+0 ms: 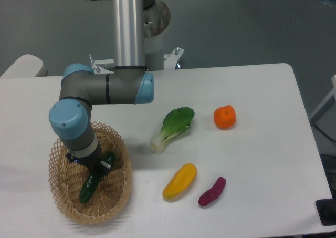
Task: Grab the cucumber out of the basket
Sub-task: 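Lift the cucumber out of the basket and carry it toward the orange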
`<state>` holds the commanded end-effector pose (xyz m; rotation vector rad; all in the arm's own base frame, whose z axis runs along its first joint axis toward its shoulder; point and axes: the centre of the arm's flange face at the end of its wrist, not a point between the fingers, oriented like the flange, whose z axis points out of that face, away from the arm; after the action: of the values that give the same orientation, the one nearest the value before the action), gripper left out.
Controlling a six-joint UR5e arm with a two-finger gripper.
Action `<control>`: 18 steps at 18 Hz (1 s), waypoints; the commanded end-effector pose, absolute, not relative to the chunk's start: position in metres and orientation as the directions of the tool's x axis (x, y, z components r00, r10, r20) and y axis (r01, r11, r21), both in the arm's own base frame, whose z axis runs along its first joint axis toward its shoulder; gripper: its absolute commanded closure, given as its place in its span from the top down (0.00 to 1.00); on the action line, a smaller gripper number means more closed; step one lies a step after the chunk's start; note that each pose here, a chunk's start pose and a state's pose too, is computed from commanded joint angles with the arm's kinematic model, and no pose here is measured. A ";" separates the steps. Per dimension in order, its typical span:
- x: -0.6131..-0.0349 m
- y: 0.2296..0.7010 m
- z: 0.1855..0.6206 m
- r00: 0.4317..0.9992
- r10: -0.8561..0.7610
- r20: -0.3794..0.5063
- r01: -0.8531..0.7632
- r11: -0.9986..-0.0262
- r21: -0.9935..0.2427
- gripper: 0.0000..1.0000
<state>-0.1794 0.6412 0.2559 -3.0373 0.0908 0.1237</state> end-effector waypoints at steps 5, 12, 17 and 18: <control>-0.220 0.629 0.311 0.986 -0.078 -0.144 -0.101 -0.982 -0.158 0.18; -0.333 0.568 0.365 0.979 -0.088 -0.185 -0.127 -0.968 -0.215 0.18; -0.405 0.508 0.379 0.971 -0.158 -0.177 -0.185 -0.972 -0.145 0.18; -0.420 0.495 0.380 0.970 -0.175 -0.170 -0.198 -0.972 -0.130 0.18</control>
<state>-0.4200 0.4947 0.3797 -2.9726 0.2828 0.2371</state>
